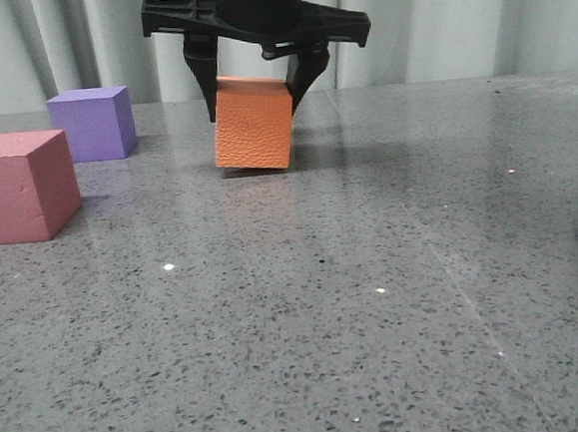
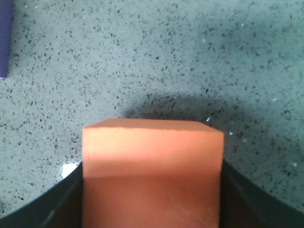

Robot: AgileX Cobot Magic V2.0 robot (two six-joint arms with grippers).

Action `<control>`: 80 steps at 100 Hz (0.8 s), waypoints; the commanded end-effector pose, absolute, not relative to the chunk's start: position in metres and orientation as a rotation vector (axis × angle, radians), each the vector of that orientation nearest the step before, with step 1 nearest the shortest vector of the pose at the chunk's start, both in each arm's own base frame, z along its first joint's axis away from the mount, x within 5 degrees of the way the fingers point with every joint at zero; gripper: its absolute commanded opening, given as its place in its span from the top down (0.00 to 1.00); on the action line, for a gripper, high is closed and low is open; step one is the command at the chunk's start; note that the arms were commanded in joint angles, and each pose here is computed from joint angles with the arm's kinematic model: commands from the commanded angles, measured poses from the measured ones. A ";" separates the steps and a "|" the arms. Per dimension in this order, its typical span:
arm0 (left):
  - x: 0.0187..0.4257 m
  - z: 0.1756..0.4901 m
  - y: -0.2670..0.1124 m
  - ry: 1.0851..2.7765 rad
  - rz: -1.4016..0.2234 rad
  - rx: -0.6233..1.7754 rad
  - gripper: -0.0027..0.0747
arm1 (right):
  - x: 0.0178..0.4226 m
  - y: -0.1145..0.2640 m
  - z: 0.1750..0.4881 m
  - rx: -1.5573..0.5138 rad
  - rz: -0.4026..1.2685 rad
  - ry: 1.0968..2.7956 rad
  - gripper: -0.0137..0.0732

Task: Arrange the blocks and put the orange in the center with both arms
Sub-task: 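Carry the orange cube with the right gripper to the table center and release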

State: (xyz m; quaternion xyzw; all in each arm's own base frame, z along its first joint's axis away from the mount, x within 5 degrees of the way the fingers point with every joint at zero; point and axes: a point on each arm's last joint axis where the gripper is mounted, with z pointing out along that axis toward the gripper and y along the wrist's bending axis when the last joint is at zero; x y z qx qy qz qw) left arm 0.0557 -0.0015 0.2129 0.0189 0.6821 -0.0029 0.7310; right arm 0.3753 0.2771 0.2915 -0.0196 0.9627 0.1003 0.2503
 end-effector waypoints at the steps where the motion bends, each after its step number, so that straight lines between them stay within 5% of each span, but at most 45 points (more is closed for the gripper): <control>1: 0.055 0.203 -0.003 1.444 -0.024 0.047 0.99 | 0.372 0.272 0.333 -0.051 0.350 2.486 0.41; 24: 0.055 0.203 -0.003 1.444 -0.024 0.047 0.99 | 0.371 0.271 0.332 -0.048 0.343 2.501 0.14; 51: 0.055 0.203 -0.003 1.444 -0.024 0.047 0.99 | 0.368 0.269 0.339 -0.090 0.337 2.484 0.13; 80: 0.055 0.203 -0.003 1.444 -0.024 0.047 0.99 | 0.355 0.235 0.400 -0.192 0.144 2.266 0.13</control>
